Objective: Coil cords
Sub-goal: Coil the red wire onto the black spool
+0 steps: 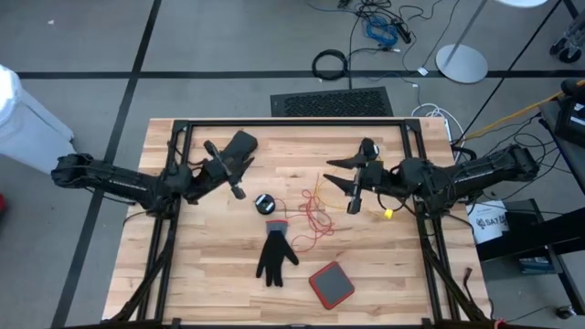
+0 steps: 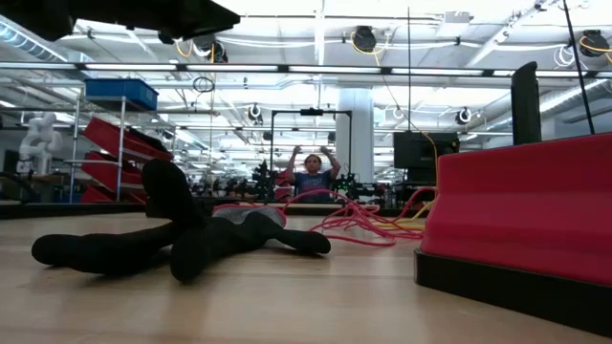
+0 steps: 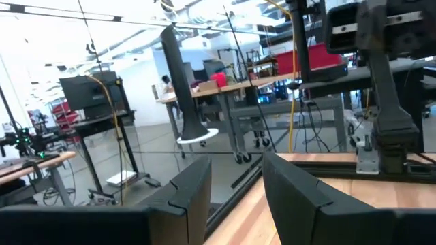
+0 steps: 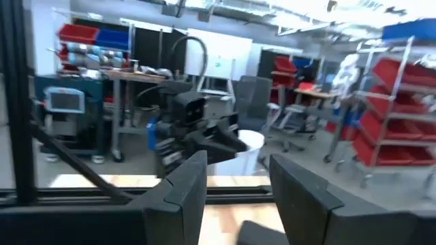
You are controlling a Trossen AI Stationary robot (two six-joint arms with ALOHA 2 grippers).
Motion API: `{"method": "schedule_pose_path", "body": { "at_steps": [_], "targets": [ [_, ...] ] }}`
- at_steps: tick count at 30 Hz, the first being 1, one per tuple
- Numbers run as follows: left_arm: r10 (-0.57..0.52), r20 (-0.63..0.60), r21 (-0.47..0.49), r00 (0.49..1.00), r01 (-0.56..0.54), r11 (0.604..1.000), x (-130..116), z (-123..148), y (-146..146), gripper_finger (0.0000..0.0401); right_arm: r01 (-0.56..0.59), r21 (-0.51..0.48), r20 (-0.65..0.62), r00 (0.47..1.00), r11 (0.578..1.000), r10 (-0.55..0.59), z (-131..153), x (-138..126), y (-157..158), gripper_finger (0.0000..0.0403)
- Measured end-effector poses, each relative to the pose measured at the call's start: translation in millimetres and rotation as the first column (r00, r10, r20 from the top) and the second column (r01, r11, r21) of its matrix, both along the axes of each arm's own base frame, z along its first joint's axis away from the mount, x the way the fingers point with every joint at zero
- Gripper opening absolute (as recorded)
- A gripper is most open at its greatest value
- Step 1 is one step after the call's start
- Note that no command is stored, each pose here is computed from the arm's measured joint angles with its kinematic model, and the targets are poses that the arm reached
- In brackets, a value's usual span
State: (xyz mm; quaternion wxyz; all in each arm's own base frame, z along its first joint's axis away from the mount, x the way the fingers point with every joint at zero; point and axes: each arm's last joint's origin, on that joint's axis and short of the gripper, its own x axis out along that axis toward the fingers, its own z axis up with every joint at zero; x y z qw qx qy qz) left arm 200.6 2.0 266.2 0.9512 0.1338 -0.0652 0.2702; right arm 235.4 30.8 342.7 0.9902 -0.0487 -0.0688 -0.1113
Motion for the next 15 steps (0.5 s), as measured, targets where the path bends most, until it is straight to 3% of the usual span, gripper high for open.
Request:
{"method": "schedule_pose_path", "body": {
  "at_steps": [3, 7, 15],
  "targets": [
    [0.018, -0.030, -0.004, 0.999, -0.018, 1.000, 2.6, 2.6, 8.1, 0.0140, -0.041, 0.020, -0.018, 0.999, 0.999, 0.041, -6.7, 8.5, -1.5, 0.0146],
    [0.045, -0.102, -0.003, 0.994, -0.046, 0.999, 5.0, 1.6, 16.9, 0.0140, -0.007, 0.057, -0.081, 0.997, 0.998, 0.011, -25.9, 28.5, -7.7, 0.0146],
    [-0.010, -0.292, -0.114, 0.956, -0.025, 0.993, 7.1, -11.6, 30.6, 0.0140, 0.067, 0.043, -0.257, 0.965, 0.997, -0.054, -73.5, 63.7, -21.9, 0.0146]
  ]
}}
